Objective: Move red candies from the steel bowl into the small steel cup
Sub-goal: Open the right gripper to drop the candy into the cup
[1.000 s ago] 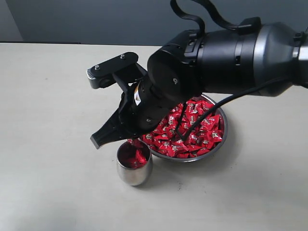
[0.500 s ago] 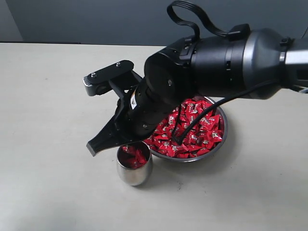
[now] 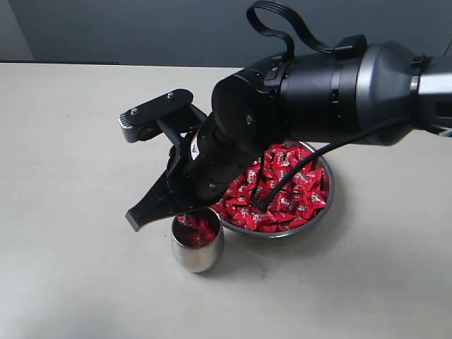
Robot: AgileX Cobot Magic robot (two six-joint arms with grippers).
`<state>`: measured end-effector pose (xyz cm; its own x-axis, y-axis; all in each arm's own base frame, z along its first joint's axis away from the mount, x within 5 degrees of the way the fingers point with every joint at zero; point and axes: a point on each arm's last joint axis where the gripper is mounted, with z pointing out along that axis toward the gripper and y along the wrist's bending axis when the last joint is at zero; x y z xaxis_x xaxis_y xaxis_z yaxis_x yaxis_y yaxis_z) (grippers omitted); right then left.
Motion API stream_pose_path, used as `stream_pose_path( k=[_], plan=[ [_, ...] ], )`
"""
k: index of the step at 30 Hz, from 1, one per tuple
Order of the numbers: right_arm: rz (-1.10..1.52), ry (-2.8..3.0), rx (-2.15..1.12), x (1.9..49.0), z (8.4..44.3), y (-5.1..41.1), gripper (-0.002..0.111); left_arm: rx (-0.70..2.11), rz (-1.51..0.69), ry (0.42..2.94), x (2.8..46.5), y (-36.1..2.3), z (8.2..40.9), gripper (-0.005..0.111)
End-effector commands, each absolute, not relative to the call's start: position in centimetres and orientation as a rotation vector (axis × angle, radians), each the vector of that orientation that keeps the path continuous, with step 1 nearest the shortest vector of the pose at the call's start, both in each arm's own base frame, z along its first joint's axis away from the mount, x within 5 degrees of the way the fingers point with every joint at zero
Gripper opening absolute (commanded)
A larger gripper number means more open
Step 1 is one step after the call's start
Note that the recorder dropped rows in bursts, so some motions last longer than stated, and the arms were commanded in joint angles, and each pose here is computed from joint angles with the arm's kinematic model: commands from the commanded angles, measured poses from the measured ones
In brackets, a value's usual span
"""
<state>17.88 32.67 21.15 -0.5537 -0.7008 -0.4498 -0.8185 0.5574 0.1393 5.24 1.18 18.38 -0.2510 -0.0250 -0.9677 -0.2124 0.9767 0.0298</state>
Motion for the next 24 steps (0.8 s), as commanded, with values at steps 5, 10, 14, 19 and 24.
stream_pose_path(
  k=[5,10,14,19,24],
  plan=[
    [0.472,2.428,-1.258,17.96,21.12,32.74,0.001,-0.174,0.169,1.808,5.26,1.14,18.34,0.0],
    [0.456,2.418,-1.273,18.02,21.1,32.69,0.012,-0.174,0.169,1.808,5.26,1.14,18.34,0.0],
    [0.454,2.42,-1.274,18.01,21.09,32.67,0.03,-0.174,0.169,1.808,5.26,1.14,18.34,0.0],
    [0.455,2.418,-1.273,18.02,21.1,32.68,0.031,-0.174,0.169,1.808,5.26,1.14,18.34,0.0],
    [0.448,2.407,-1.28,18.08,21.9,32.54,0.031,-0.174,0.169,1.808,5.26,1.14,18.34,0.0]
  ],
)
